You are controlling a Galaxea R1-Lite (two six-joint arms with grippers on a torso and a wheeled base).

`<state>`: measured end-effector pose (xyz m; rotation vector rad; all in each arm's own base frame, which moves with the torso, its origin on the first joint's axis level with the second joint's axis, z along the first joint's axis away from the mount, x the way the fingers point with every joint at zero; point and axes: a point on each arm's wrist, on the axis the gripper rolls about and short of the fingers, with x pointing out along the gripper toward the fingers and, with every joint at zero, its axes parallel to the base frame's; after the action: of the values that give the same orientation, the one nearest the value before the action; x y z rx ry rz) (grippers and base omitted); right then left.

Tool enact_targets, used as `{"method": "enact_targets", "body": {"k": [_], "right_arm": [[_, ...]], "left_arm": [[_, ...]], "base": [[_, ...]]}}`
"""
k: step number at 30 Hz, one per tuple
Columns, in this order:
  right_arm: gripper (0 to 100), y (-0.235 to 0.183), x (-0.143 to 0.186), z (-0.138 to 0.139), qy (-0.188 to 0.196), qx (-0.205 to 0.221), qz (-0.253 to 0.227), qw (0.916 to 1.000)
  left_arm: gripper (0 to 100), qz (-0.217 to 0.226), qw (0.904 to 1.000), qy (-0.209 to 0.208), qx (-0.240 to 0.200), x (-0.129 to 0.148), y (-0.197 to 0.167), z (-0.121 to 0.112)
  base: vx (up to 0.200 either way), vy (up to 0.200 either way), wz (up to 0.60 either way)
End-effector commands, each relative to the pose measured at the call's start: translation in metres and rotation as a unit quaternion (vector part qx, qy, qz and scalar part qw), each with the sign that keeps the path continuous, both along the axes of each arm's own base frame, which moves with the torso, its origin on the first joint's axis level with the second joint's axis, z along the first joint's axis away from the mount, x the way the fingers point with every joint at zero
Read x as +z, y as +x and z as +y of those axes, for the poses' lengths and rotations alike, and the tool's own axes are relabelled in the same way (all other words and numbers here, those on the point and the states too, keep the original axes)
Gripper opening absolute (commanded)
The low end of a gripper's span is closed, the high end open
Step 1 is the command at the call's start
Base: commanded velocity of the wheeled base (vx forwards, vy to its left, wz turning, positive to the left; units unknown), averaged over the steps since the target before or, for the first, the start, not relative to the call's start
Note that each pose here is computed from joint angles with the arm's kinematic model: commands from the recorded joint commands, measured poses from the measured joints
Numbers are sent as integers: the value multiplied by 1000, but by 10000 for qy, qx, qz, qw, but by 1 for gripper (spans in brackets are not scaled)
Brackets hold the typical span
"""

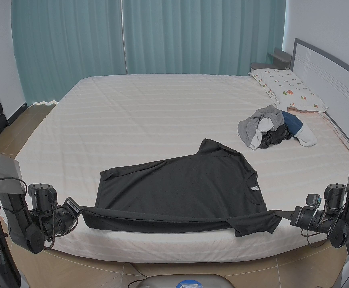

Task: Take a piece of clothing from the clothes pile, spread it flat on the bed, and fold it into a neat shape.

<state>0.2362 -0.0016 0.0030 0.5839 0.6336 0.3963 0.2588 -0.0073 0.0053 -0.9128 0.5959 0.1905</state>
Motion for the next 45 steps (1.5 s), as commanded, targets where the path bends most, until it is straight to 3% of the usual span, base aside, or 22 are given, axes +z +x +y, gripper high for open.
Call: {"method": "enact_targets", "body": {"k": [1,13,30,45], "right_arm": [[0,2,1,0,1,4,-65,10000],[0,33,-3,4,-20,104,-448,9989],[0,93,-37,15,-107,123,-219,9996],[0,115,-40,17,-85,-37,-443,9990]], "left_arm": [[0,-105,9999,4,-11,4,3,0],[0,-104,9999,2,27,-7,18,-1],[0,-130,9997,127,173,-39,60,-3],[0,-181,9995,205,178,-41,66,-10]], "base": [[0,0,0],[0,0,0],[0,0,0],[0,0,0]]}}
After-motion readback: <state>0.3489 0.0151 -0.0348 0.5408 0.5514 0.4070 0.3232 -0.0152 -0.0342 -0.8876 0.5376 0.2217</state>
